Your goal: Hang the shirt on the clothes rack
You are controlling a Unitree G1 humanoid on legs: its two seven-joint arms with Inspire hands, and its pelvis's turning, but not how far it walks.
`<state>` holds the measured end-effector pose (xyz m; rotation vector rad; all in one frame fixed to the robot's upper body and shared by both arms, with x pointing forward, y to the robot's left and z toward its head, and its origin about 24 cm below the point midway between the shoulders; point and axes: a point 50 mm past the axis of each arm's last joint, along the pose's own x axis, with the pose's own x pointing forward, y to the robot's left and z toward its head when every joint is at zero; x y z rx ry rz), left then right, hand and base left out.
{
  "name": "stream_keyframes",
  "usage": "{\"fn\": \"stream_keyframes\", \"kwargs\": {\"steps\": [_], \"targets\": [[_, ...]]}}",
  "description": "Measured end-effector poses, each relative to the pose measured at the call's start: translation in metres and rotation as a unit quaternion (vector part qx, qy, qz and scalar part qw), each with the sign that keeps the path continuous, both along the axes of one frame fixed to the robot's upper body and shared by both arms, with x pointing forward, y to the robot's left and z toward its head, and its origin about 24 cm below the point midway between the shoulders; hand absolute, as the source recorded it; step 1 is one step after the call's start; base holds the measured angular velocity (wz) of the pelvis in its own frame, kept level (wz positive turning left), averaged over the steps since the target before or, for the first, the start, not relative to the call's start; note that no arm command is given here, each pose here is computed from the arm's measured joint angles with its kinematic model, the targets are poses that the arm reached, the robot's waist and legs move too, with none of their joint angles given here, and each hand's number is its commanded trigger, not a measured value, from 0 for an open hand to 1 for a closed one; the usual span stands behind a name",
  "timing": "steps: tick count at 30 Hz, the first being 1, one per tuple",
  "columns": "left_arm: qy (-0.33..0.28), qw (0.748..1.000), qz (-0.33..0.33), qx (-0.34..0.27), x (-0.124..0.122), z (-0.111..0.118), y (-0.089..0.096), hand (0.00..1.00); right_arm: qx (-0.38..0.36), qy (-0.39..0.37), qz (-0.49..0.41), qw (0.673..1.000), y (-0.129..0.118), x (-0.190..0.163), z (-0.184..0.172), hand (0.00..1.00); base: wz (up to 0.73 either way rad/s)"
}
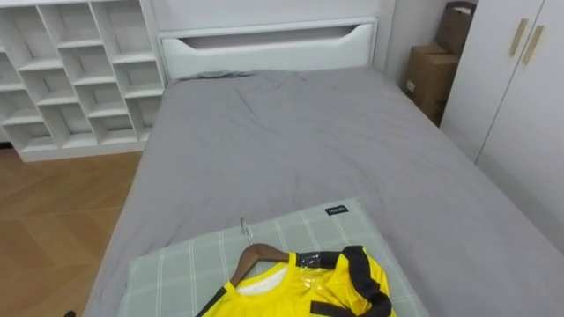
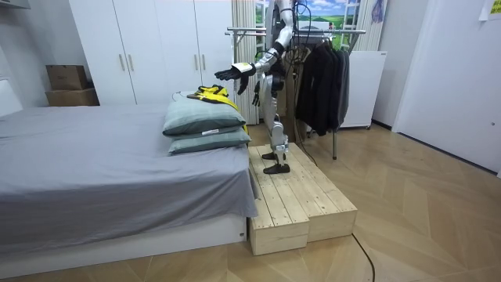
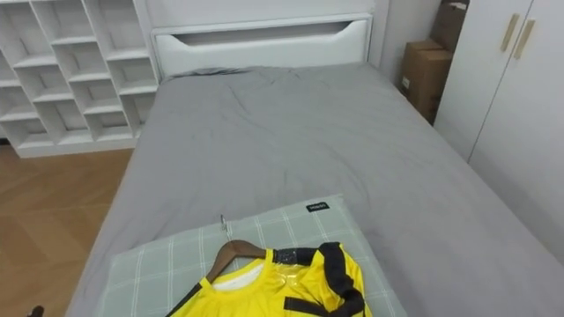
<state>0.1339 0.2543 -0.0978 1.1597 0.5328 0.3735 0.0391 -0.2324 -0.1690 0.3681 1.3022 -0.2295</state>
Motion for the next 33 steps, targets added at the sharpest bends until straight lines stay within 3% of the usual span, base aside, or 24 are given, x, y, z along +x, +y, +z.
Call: {"fn": "stream_keyframes", "kwargs": {"steps": [7, 20, 33], "targets": [[-0.008, 0.999, -0.041, -0.012, 0.015, 0.004, -0.008, 0.0, 0.0, -0.009, 0.021, 1.0, -0.002, 0.004, 0.001, 0.0, -0.02], [0.004, 0.997, -0.073, -0.023, 0.032, 0.013, -0.001, 0.0, -0.007, -0.012, 0.025, 1.0, -0.01, 0.005, 0.003, 0.0, 0.0], [-0.014, 0.993, -0.114, -0.034, 0.057, 0.024, -0.014, 0.0, -0.01, -0.017, 0.027, 0.999, -0.015, 0.006, 0.005, 0.0, -0.03]]}}
